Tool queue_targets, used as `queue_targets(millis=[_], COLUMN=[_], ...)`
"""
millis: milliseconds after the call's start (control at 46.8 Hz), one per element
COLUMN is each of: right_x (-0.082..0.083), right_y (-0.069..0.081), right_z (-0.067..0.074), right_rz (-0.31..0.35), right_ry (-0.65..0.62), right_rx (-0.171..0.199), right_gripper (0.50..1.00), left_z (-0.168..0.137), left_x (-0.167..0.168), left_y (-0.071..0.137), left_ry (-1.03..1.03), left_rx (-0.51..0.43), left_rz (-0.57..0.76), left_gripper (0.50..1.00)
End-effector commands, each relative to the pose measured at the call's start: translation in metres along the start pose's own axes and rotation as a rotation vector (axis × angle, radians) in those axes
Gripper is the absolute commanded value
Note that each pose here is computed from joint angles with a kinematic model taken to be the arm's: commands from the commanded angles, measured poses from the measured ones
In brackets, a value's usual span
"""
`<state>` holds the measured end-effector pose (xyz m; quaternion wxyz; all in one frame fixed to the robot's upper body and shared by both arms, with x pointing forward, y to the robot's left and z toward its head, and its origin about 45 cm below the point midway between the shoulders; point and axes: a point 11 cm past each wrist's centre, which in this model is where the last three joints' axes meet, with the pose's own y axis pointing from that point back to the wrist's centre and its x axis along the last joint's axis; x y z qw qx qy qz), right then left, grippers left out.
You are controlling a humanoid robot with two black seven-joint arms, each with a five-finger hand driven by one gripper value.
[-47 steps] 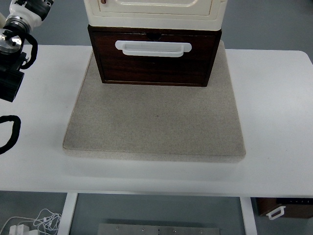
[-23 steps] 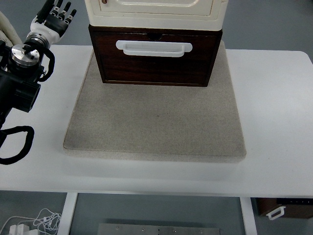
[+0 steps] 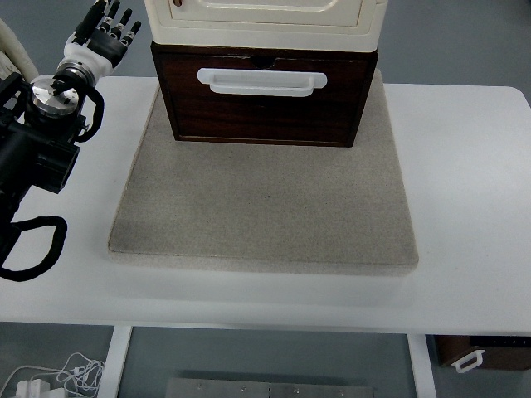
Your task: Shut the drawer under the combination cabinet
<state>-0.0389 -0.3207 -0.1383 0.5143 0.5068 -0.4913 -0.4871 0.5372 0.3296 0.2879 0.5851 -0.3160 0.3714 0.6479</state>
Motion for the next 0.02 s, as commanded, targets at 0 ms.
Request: queue_targets(millis=[0], right_x=[0.0003], right_y=[0.0000], right_z=[0.0001], right_rz=[0.002], right_ry=[0.000], right_rx=[0.000], right_gripper=[0.952], left_z=[-0.0029], left_x=[-0.0010], left_y=[-0.0002], left_ry=[-0.004], left_rx=[0.004], left_rz=[-0.002], left_gripper=[0.999])
